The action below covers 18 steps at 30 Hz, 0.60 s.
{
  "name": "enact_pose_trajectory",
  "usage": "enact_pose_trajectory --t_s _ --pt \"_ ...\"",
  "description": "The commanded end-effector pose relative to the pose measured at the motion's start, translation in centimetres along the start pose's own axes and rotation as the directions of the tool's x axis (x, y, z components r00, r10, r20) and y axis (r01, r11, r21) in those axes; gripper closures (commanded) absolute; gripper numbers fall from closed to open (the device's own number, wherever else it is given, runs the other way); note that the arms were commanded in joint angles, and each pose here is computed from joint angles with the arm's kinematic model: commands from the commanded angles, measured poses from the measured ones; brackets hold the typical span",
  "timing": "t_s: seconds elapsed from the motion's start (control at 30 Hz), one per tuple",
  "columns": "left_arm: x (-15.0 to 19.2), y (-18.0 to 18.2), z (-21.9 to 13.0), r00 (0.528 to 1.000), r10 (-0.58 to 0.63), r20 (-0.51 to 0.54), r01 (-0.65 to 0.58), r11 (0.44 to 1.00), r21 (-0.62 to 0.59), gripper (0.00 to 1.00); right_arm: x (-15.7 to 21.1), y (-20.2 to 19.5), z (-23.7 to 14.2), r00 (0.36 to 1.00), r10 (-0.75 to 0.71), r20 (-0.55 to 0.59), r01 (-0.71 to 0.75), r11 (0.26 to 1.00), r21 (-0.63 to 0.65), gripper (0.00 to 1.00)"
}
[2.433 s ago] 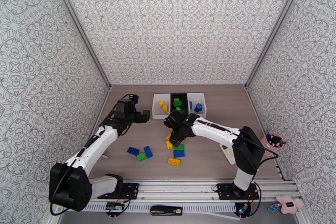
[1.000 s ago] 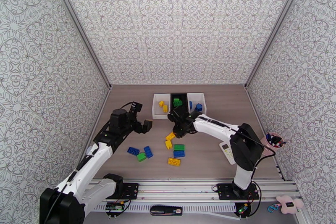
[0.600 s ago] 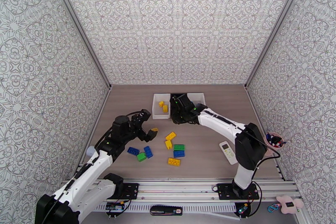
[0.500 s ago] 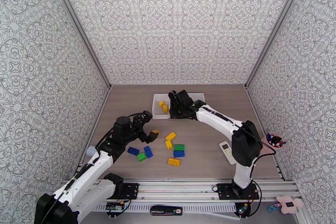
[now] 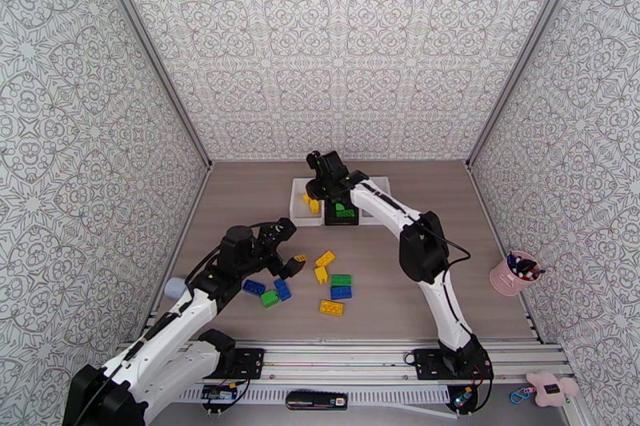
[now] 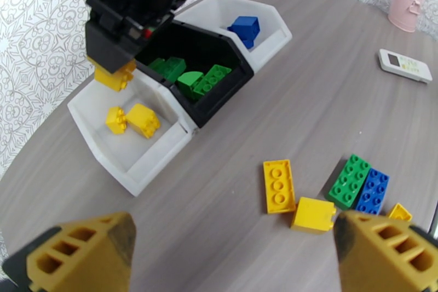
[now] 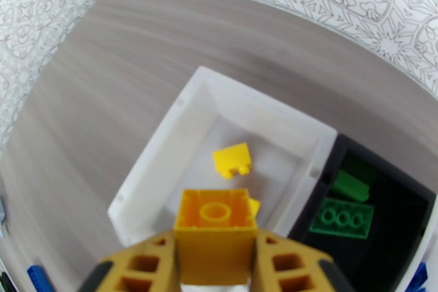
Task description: Sort the legos into containers by color
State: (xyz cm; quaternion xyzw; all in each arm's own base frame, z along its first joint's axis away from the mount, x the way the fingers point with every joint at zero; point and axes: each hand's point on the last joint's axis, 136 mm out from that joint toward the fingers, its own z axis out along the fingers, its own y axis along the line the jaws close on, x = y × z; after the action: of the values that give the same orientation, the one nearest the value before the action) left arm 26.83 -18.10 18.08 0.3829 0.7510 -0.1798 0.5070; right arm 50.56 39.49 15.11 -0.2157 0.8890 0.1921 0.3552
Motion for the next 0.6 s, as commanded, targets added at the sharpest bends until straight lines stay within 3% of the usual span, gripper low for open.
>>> enact_pose_trajectory --t_s 0.0,0.17,0.33,0.57 --pt "0.4 -0.5 -0.1 1.000 0.024 -0.006 -0.024 1.000 0.012 0.00 0.8 -0.2 1.4 0.999 -0.010 -0.053 0.010 1.000 0.002 0.69" --pt "0.5 -0.5 -0.2 0.999 0.032 -0.009 -0.032 0.999 0.010 0.00 0.6 -0.8 2.9 0.998 -0.023 -0.061 0.024 0.999 0.025 0.69" --pt "0.4 -0.6 -0.3 1.000 0.030 -0.007 -0.030 0.999 0.011 0.00 -0.9 -0.6 2.0 0.999 -0.036 -0.027 0.036 0.999 0.030 0.62" --pt "0.3 -0.2 -0.3 1.000 0.020 -0.006 -0.020 1.000 -0.002 0.00 -1.3 -0.4 -0.7 0.998 -0.054 -0.030 0.055 0.998 0.034 0.42"
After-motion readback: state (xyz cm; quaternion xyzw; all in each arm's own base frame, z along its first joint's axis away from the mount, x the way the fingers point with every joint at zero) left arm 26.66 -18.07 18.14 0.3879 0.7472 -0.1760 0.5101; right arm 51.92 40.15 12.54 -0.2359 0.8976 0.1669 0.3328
